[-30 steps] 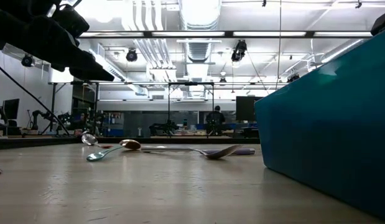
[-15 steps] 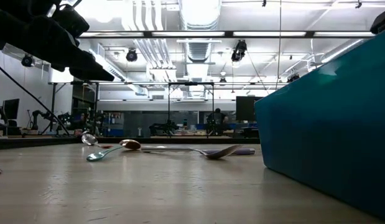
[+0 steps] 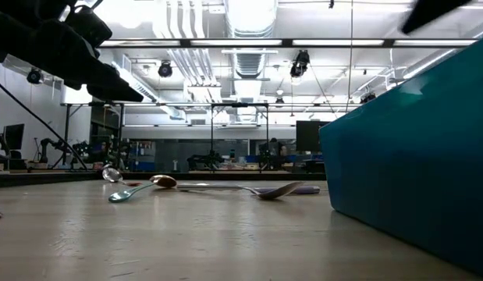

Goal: Pick & Place Food Item
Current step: Put the brown seasoning bottle into the blue bin

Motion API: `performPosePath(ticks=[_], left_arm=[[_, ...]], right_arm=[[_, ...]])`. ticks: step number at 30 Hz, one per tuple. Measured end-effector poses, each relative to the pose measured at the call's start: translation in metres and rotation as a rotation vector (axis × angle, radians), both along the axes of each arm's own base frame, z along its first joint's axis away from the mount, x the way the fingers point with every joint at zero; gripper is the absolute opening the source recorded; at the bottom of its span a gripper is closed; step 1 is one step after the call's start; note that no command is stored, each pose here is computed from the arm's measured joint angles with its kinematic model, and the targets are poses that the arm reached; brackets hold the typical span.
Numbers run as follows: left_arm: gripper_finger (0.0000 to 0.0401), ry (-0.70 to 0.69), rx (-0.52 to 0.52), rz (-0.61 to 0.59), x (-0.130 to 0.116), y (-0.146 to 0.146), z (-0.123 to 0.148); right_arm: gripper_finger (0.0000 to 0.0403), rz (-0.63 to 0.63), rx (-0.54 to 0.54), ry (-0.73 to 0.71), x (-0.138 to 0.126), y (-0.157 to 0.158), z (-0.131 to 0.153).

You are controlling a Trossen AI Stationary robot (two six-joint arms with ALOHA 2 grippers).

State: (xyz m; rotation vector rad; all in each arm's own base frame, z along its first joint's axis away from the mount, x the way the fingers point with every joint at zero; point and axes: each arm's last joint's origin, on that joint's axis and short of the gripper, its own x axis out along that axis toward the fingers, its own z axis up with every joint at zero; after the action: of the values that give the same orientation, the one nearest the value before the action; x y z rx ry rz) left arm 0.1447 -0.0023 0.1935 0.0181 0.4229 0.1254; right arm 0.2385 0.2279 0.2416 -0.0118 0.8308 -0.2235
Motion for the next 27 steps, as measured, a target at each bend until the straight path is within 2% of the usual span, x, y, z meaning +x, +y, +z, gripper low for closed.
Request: performPosePath(ticks=[8, 14, 22, 27], left_arm=[[0.0392, 0.018, 0.001, 0.001, -0.001, 0.0, -0.002], [0.0392, 0.022, 0.002, 0.0, -0.001, 0.0, -0.002], [0.0393, 0.022, 0.004, -0.001, -0.001, 0.0, -0.002], [0.0393, 0.022, 0.005, -0.001, -0.001, 0.0, -0.002]], right_arm=[[0.0385, 0.144, -0.138, -0.082, 0.033, -0.02, 0.013], [0.0385, 0.226, -0.145, -0.144, 0.063, -0.042, 0.022], [0.0385, 0.315, -0.076, -0.276, 0.102, -0.085, 0.032], [0.0385, 0.379, -0.05, -0.307, 0.116, -0.116, 0.029]])
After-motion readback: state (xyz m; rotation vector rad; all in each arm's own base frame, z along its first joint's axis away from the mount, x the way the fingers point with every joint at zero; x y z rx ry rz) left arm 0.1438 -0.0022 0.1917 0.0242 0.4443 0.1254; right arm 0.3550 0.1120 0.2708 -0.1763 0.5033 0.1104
